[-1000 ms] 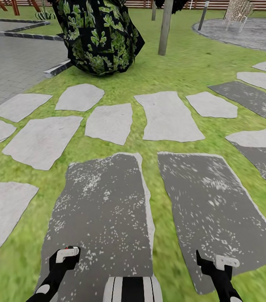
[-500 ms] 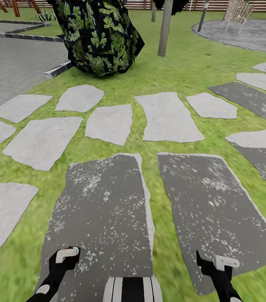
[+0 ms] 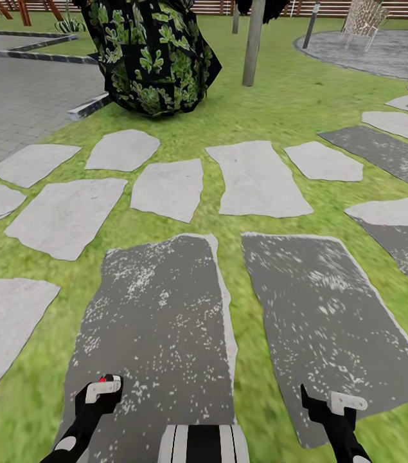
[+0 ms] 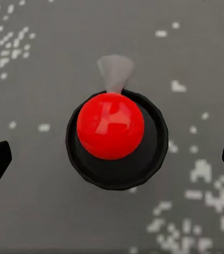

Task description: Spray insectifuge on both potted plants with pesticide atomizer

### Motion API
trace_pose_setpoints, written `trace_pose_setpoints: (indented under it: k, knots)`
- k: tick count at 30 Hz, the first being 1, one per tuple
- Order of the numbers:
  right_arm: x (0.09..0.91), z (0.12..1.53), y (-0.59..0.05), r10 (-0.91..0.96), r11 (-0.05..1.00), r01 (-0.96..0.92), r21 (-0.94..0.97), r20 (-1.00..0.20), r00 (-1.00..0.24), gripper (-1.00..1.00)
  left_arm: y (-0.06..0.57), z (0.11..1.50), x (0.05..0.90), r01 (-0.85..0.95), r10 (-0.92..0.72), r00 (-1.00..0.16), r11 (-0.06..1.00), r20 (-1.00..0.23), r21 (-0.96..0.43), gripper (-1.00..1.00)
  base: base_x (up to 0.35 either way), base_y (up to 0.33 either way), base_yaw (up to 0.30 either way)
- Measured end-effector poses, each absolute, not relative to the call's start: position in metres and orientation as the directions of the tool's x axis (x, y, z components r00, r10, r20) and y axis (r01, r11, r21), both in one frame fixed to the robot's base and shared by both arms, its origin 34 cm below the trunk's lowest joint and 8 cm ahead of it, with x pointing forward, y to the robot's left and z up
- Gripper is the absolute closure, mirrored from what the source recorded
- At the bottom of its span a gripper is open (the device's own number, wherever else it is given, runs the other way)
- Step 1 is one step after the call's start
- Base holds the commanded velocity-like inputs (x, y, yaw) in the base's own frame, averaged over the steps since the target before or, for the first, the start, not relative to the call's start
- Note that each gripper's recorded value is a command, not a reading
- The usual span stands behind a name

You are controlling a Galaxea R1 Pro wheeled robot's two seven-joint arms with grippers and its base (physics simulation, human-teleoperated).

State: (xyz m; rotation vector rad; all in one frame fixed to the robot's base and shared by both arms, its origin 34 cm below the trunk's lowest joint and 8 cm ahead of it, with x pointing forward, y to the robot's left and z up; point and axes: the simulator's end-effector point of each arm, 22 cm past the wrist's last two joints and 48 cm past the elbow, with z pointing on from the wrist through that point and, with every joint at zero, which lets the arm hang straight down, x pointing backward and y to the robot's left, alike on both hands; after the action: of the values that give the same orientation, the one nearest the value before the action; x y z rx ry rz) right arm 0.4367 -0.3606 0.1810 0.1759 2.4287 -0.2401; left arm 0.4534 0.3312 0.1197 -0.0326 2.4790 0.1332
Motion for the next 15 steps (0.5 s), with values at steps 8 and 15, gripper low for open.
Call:
trace_pose_setpoints:
  k: [8,15]
  knots:
    - [0.4364,0.1808,-0.3605,0.064,0.974,0.189,-0.126,-0.647,-0.760,-1.00,0.3315,0.1198,0.4539,-0.058,0.008,-0.790,0.994,-0.613,0.088,-1.00,0.000,0.000,0.000]
    - [0.4375,0.1820,-0.3605,0.064,0.974,0.189,-0.125,-0.650,-0.758,-1.00,0.3316,0.1213,0.4552,-0.059,0.007,-0.788,0.994,-0.616,0.088,-1.00,0.000,0.000,0.000]
